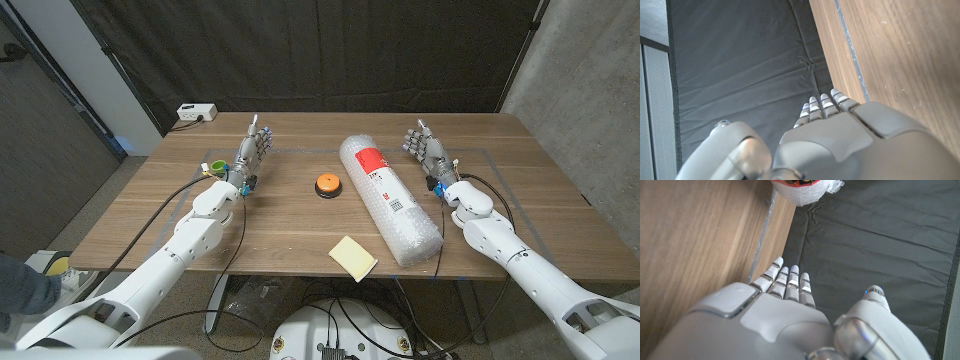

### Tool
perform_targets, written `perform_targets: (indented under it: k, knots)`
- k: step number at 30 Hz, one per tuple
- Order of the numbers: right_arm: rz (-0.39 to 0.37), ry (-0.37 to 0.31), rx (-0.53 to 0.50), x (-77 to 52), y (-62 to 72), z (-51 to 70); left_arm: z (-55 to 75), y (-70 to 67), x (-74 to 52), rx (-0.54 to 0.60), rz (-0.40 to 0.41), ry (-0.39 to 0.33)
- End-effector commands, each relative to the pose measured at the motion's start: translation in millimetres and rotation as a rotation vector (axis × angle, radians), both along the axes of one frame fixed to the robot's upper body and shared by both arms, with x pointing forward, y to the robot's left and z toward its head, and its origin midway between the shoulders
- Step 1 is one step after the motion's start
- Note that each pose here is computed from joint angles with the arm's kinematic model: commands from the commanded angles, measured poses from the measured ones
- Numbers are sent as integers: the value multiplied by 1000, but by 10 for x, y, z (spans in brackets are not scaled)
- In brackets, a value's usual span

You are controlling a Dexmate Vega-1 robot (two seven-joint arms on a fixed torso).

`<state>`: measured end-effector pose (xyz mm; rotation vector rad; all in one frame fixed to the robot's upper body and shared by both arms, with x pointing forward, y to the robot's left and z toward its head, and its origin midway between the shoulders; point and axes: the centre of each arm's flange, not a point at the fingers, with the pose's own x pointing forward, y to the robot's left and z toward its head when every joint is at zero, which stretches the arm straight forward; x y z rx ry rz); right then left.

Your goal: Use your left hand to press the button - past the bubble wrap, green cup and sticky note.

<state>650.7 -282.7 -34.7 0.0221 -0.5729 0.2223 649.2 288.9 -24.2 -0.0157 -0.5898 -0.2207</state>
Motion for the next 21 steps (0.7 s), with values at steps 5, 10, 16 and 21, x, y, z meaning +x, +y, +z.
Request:
perform_targets:
  k: [5,10,16,21]
  knots:
    - [-15,-17,-4,-118,-6,-91,57,-5,-157,47,-12,-37]
    - [-19,-28,-1,-147,-49,-106,74,38,-224,65,-16,-53]
    - [-7,-66,-6,-187,-71,-57,91,70,-264,91,-16,-94]
    - [10,-97,-4,-258,-79,4,100,40,-272,136,-37,-128]
